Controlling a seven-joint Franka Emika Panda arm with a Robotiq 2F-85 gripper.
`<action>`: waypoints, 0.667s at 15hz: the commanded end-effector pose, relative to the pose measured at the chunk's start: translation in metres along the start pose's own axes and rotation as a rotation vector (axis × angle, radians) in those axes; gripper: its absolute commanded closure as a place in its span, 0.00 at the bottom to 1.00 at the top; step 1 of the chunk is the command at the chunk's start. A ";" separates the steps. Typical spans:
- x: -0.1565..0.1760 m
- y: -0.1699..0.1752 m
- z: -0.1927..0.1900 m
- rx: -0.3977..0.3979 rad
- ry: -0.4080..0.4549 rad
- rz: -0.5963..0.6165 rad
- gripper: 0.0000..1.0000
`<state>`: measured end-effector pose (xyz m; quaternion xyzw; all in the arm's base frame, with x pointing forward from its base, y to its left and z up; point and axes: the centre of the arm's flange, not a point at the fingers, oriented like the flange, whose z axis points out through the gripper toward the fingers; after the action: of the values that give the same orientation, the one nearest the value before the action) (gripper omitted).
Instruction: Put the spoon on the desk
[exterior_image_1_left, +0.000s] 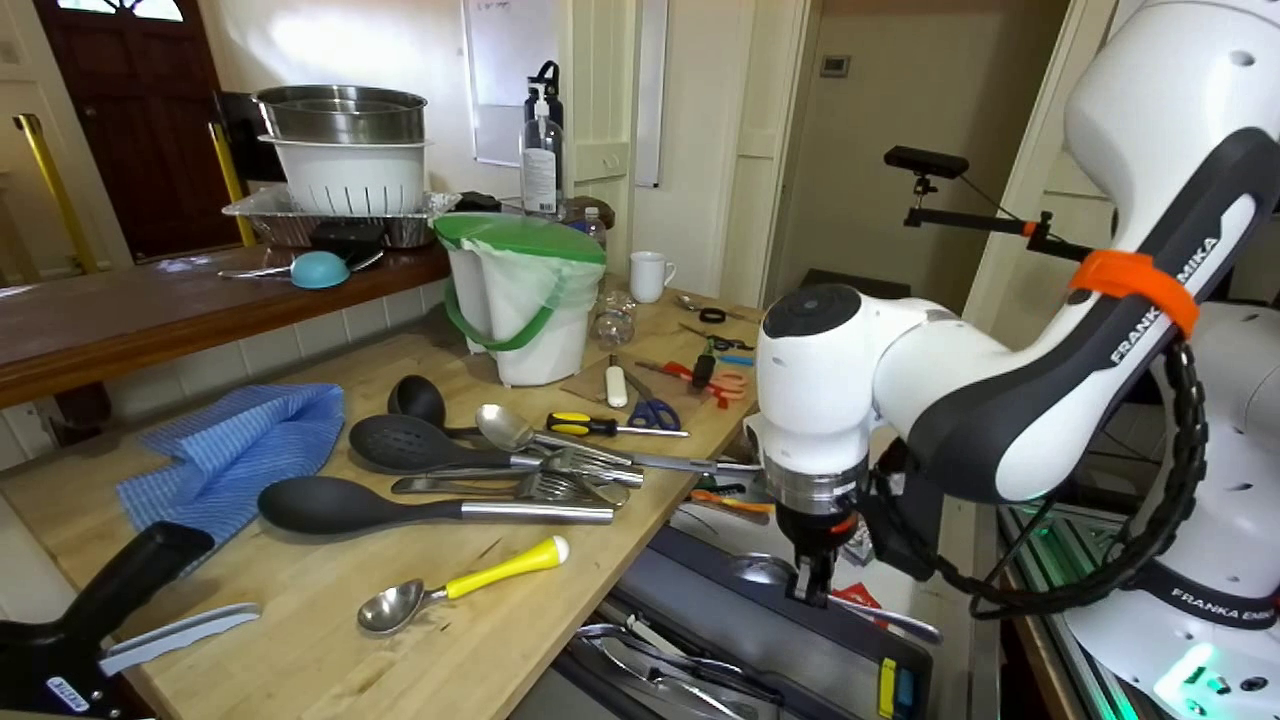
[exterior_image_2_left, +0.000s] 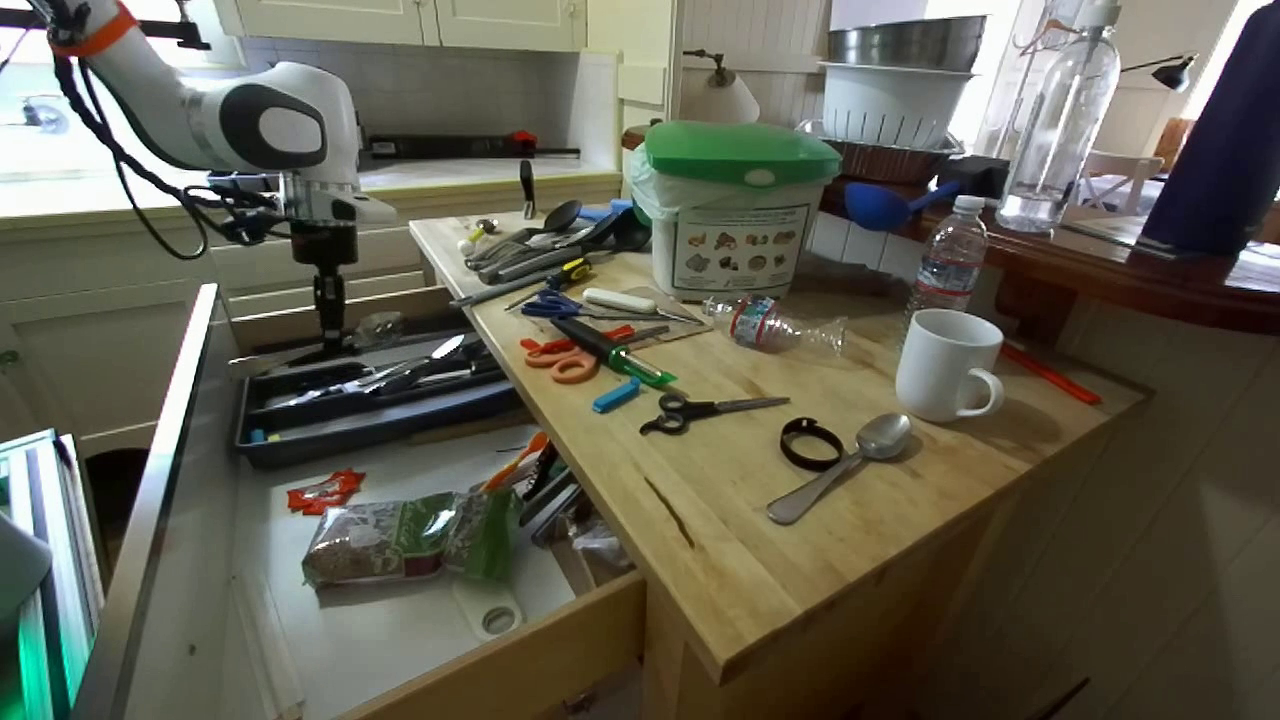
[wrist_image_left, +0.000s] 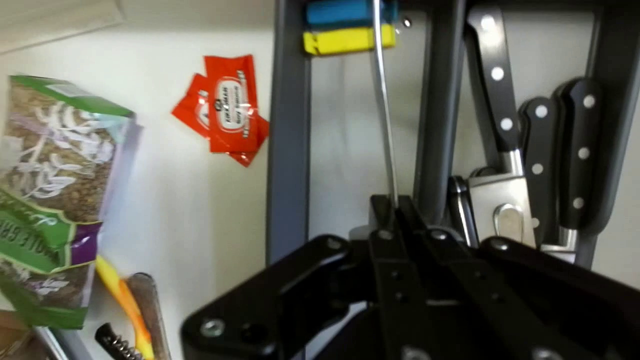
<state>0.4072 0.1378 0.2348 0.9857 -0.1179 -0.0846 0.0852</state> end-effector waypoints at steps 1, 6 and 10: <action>-0.004 0.020 -0.057 -0.087 -0.089 -0.130 0.99; 0.017 0.039 -0.131 -0.104 0.005 -0.114 0.99; 0.082 0.072 -0.199 0.000 0.113 0.021 0.99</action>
<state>0.4602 0.1025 0.3925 0.9885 -0.0938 -0.0500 0.1073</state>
